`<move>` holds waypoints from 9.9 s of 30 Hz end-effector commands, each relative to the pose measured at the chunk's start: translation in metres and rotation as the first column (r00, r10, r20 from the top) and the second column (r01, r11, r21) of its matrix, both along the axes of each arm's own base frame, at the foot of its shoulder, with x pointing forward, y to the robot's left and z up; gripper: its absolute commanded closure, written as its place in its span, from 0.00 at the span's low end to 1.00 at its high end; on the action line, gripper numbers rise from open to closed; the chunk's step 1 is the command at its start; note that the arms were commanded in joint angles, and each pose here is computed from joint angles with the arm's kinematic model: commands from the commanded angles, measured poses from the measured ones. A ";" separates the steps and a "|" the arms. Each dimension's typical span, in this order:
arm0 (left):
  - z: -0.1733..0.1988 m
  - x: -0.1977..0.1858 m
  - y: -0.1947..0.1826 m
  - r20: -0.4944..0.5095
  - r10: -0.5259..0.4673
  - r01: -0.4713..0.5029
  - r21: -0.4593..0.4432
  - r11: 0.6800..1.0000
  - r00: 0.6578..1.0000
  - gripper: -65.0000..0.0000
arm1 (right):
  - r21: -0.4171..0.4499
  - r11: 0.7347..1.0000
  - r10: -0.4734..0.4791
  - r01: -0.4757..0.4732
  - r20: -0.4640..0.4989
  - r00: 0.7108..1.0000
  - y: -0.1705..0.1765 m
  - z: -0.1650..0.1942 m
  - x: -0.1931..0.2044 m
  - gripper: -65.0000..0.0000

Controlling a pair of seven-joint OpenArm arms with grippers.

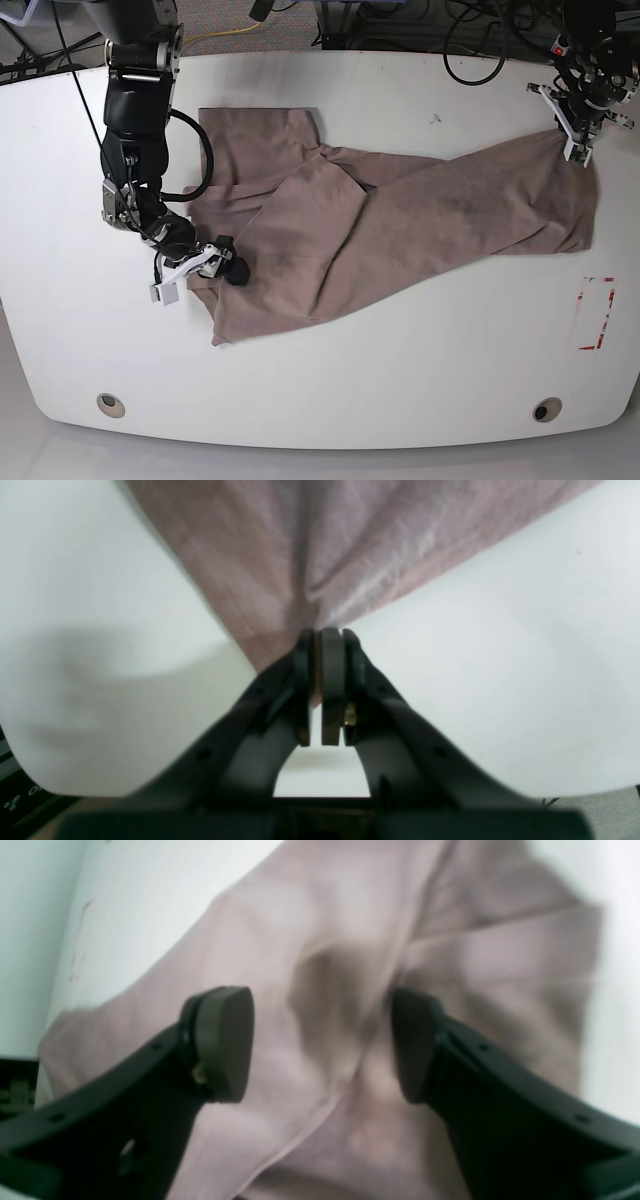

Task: Fold the T-shirt properly
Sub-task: 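Regrasp the shirt hem corner with the right gripper, then lift the shirt with both grippers and swing it across the table, then lower the shirt and move the left gripper to another shirt edge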

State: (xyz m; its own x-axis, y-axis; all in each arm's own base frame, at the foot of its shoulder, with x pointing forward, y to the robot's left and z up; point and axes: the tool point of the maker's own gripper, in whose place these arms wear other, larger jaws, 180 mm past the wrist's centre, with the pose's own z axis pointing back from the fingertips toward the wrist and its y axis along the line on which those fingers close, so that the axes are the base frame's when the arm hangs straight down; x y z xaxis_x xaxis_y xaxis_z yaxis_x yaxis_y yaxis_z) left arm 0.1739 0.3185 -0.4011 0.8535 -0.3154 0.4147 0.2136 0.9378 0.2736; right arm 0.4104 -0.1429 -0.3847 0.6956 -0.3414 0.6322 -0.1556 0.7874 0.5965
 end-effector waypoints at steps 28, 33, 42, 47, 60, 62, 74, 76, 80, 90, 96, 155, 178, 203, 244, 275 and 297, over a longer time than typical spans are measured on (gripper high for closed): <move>0.011 0.009 0.005 0.039 -0.007 0.006 0.019 1.000 0.999 0.98 | -0.177 0.984 0.032 -0.016 0.086 0.996 0.029 0.006 0.049 0.72; 0.011 0.009 0.004 0.040 -0.009 0.008 0.018 1.000 0.999 0.98 | -0.191 0.981 0.040 -0.024 0.082 0.996 0.030 0.004 0.048 1.00; 0.023 0.019 0.005 0.077 -0.017 0.014 0.039 0.999 0.997 0.65 | -0.182 0.983 0.046 -0.031 0.084 0.995 0.038 0.005 0.048 1.00; 0.026 0.020 0.011 0.068 -0.030 0.026 0.061 0.998 0.997 0.64 | -0.179 0.983 0.047 -0.031 0.086 0.995 0.038 0.005 0.048 1.00; 0.004 0.005 0.023 -0.049 -0.075 0.078 0.063 0.995 0.996 0.63 | -0.174 0.984 0.054 -0.038 0.089 0.995 0.042 0.006 0.048 1.00; 0.002 0.004 0.024 -0.056 -0.076 0.080 0.064 0.995 0.996 0.63 | -0.174 0.984 0.054 -0.038 0.088 0.995 0.042 0.006 0.048 1.00; -0.007 -0.004 0.037 -0.097 -0.052 0.059 0.065 0.996 0.994 0.63 | -0.174 0.984 0.056 -0.040 0.089 0.995 0.042 0.006 0.048 1.00; -0.007 -0.004 0.037 -0.097 -0.052 0.059 0.065 0.996 0.994 0.64 | -0.175 0.984 0.055 -0.039 0.088 0.995 0.041 0.006 0.048 1.00; -0.007 -0.002 0.037 -0.092 -0.053 0.059 0.064 0.996 0.994 0.71 | -0.175 0.984 0.055 -0.039 0.088 0.995 0.041 0.006 0.048 1.00; 0.004 0.023 0.031 -0.001 -0.058 0.058 0.047 0.997 0.998 1.00 | -0.184 0.982 0.049 -0.034 0.081 0.995 0.035 0.001 0.043 1.00; 0.028 0.042 0.019 0.139 -0.075 0.069 0.046 0.997 0.987 1.00 | -0.240 0.971 0.055 -0.010 0.181 0.982 0.024 0.028 0.036 1.00; 0.434 0.241 -0.010 0.732 -0.135 -0.297 0.428 0.854 0.668 0.99 | -0.700 0.634 0.246 0.329 0.586 0.772 -0.110 0.416 0.117 1.00; 0.343 0.183 0.077 0.625 0.044 -0.362 0.392 0.846 0.779 0.99 | -0.717 0.646 0.482 0.264 0.650 0.587 0.019 0.486 0.117 1.00; 0.312 0.133 0.114 0.558 0.139 -0.430 0.433 0.792 0.818 0.99 | -0.685 0.710 0.636 0.167 0.724 0.267 0.180 0.539 0.035 1.00; 0.067 0.202 -0.147 0.292 -0.213 0.234 -0.037 0.972 0.932 0.45 | -0.679 0.700 0.542 0.223 0.708 0.453 0.081 0.429 0.035 1.00; 0.042 0.287 -0.150 0.395 0.003 0.139 -0.329 0.934 0.919 0.45 | -0.672 0.707 0.514 0.221 0.703 0.491 0.068 0.416 0.038 1.00; 0.025 0.295 -0.171 0.370 0.189 0.066 -0.577 0.814 0.910 0.32 | -0.666 0.710 0.516 0.230 0.713 0.475 0.067 0.419 0.037 1.00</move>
State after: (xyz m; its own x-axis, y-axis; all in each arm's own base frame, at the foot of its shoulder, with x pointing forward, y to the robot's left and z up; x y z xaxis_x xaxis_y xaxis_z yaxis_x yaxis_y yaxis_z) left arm 0.4514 0.1419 -0.3985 0.6475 0.0953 0.7561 0.1602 0.9529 -0.2573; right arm 0.4516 -0.0743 0.0096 -0.2208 0.4331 0.8739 -0.4281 0.7620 -0.4859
